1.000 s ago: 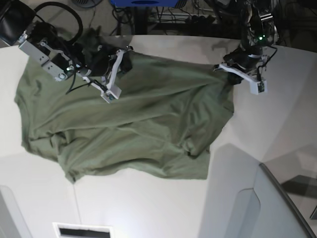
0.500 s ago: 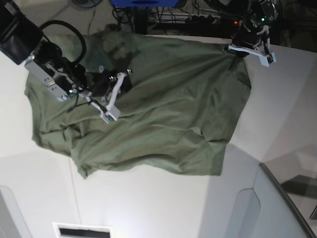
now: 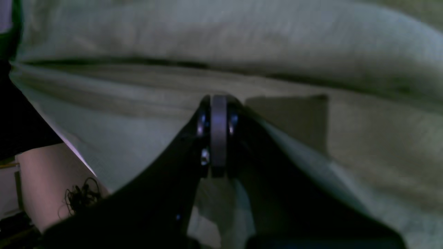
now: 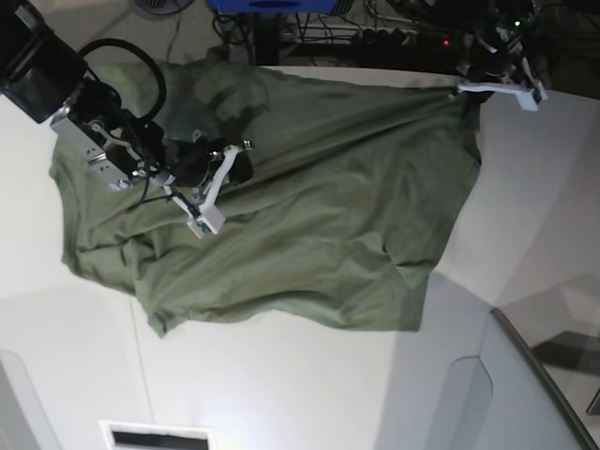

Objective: Layout the t-shirt on the table in an organized manner, then fold the t-shirt properly
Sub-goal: 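Pull the held fabric apart, spreading the shirt with both grippers, then regrasp the shirt edge with the left gripper near its shoulder, then grasp the shirt's shoulder corners with both grippers and stretch them apart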

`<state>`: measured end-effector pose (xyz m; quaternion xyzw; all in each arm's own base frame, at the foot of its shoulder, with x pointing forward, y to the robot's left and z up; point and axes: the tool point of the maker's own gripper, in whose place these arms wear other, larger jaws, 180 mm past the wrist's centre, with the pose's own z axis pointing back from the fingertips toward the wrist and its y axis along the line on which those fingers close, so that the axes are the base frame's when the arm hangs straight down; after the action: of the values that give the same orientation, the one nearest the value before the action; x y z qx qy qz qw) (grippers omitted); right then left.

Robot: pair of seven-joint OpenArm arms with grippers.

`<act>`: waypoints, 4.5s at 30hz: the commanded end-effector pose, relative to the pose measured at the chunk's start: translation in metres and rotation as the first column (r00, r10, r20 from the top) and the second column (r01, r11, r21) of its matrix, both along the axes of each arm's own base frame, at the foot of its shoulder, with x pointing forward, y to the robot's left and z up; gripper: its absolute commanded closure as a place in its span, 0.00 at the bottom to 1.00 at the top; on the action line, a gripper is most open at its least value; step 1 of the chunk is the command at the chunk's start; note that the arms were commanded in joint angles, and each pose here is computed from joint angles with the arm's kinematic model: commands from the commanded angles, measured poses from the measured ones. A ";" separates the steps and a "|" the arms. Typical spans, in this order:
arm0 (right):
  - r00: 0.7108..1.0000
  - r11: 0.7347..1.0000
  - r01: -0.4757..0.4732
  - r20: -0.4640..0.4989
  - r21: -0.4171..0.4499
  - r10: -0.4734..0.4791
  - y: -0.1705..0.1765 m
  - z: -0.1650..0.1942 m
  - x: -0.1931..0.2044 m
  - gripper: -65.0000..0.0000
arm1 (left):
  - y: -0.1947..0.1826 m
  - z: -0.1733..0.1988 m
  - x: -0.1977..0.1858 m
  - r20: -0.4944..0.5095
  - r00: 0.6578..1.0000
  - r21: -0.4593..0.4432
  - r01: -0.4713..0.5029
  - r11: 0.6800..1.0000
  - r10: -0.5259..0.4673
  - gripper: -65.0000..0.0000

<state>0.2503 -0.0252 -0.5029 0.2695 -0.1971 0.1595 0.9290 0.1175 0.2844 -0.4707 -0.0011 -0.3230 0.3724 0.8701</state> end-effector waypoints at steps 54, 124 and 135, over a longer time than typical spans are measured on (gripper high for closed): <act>0.851 0.746 0.506 0.110 -0.433 -0.514 -0.290 -0.005 0.060 1.00 | -0.085 0.027 0.230 -0.101 0.756 0.354 0.635 0.687 -0.647 1.00; 0.727 0.610 0.683 0.285 -0.403 -0.625 -0.313 0.040 0.103 1.00 | -0.122 0.028 0.168 -0.193 0.722 0.406 0.675 0.616 -0.664 1.00; 0.599 0.609 0.787 0.360 -0.099 -0.716 -0.314 0.133 0.054 0.53 | -0.065 0.111 0.170 -0.121 0.848 0.497 0.502 0.708 -0.516 1.00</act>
<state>0.2911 -0.3308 -0.3882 0.0249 -0.3728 -0.2023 0.9053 0.2820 0.2176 -0.3692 0.1303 -0.3950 0.0197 0.9092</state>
